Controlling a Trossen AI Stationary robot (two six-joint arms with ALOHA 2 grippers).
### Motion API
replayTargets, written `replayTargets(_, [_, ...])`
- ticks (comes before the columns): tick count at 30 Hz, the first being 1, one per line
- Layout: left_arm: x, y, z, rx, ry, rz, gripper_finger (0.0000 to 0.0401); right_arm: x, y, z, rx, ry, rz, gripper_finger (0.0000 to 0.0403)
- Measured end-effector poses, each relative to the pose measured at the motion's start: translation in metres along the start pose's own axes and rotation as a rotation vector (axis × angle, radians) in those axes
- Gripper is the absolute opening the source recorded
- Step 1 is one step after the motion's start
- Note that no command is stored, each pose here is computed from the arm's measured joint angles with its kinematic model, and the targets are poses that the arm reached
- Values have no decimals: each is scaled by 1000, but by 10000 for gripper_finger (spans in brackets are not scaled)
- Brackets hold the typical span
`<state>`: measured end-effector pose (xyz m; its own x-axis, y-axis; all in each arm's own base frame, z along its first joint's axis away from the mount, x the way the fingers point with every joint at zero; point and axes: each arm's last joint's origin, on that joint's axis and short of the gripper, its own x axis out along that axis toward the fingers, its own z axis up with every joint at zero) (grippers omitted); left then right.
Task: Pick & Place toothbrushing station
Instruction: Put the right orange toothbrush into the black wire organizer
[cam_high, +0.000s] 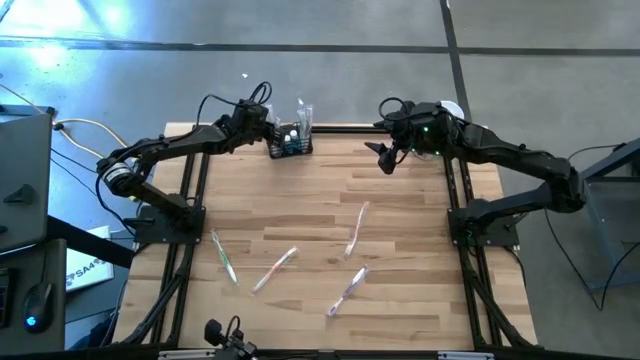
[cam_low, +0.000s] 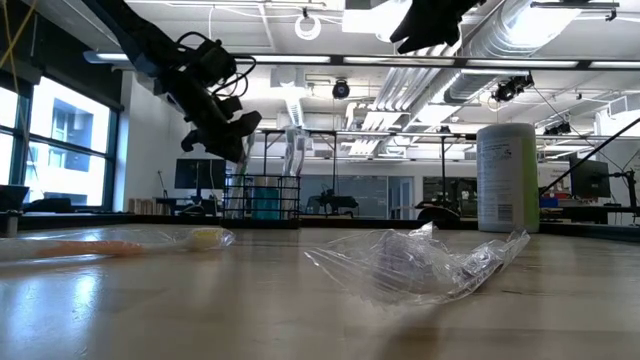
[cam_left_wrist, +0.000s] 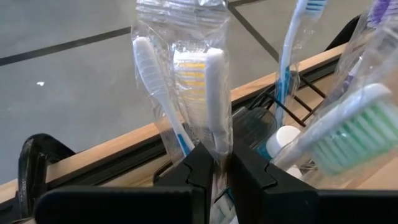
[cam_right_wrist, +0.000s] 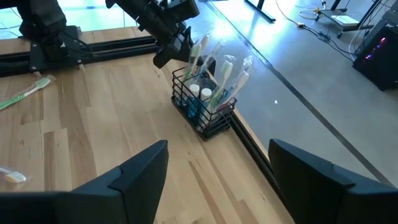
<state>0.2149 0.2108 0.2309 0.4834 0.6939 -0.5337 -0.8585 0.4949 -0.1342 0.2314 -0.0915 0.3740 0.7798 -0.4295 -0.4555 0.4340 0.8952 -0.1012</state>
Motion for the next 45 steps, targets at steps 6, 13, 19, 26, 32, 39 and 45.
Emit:
replayTargets(6, [0, 0, 0, 2, 2, -4, 37, 0, 0, 0, 0, -1, 0, 271])
replayTargets(13, [0, -1, 0, 2, 11, -39, 38, 0, 0, 0, 0, -3, 0, 271])
replayTargets(19, [0, -2, -1, 0, 18, -58, 38, 0, 0, 0, 0, -3, 2, 271])
replayTargets(26, [-2, -2, -1, -52, 29, -75, 38, 0, 0, 0, 0, -3, 3, 271])
replayTargets(32, [-6, -2, 0, -40, 34, -73, 38, 0, 0, 0, 0, -3, 6, 271])
replayTargets(39, [-15, 0, 7, -28, -23, -42, 38, 0, 0, 0, -7, -2, 5, 271])
replayTargets(45, [-17, -1, 11, -42, -54, -45, 38, 0, 0, 0, -15, -2, 5, 271])
